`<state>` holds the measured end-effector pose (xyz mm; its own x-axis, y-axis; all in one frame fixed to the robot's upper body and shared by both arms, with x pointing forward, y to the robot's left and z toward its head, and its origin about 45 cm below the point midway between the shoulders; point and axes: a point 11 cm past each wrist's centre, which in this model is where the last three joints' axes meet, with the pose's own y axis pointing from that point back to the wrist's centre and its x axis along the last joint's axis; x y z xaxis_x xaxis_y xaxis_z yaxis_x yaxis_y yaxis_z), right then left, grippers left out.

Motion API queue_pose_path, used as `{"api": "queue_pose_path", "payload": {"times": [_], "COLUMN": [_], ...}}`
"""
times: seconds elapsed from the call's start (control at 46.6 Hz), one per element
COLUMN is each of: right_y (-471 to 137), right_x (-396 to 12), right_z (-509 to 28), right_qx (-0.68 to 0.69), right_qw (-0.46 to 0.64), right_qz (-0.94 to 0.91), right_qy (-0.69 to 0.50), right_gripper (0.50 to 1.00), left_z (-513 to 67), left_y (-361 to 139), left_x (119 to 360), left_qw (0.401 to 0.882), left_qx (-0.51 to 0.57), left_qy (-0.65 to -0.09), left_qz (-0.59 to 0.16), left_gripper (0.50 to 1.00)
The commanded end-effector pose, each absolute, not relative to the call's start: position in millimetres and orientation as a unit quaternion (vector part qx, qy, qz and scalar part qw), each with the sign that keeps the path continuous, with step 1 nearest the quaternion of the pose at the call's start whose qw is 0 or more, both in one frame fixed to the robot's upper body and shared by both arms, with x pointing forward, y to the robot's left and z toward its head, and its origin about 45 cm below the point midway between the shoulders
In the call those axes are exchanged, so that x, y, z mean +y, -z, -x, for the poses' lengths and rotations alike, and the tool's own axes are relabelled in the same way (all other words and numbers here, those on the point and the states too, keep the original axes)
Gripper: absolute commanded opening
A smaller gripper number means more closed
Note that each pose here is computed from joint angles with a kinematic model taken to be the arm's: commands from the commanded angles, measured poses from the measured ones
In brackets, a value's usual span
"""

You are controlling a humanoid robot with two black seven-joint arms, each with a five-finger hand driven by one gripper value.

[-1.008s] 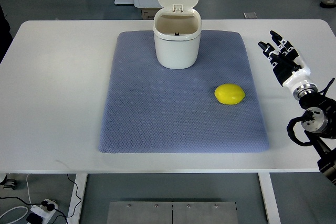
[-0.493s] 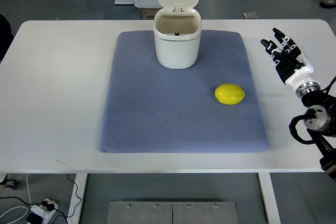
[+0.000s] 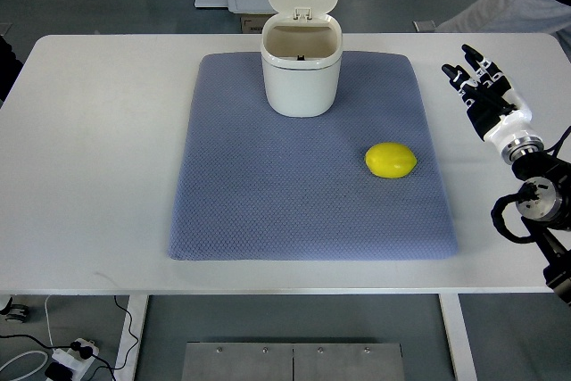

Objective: Put lemon in trash with right hand

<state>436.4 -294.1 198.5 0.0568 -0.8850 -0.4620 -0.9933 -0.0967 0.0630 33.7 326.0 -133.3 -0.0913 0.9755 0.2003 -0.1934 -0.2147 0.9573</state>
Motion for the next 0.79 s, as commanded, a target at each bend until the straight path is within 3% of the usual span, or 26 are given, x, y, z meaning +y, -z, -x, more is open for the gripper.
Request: {"api": "queue_pose_path", "payload": {"times": [0.0,0.772], "right_y": [-200.0,-215.4], "right_x": [-293.4,-276.3], "right_z": [-437.1,-448.2], "right_qx": [0.656,0.626], "right_qw": [0.14,0.1], "right_qz": [0.715,0.753], "right_qy": [-0.197,-0.176], "right_gripper": [1.0,1.0], "left_z": [-33.5,-33.5], "left_y": [133.3,133.3], "left_x": [326.0,326.0], "left_qw": [0.475,0.475], "left_qx": [0.409,0.409], "left_qy": [-0.615,-0.615], "left_qz": [-0.478,-0.478], "left_gripper": [1.0,1.0]}}
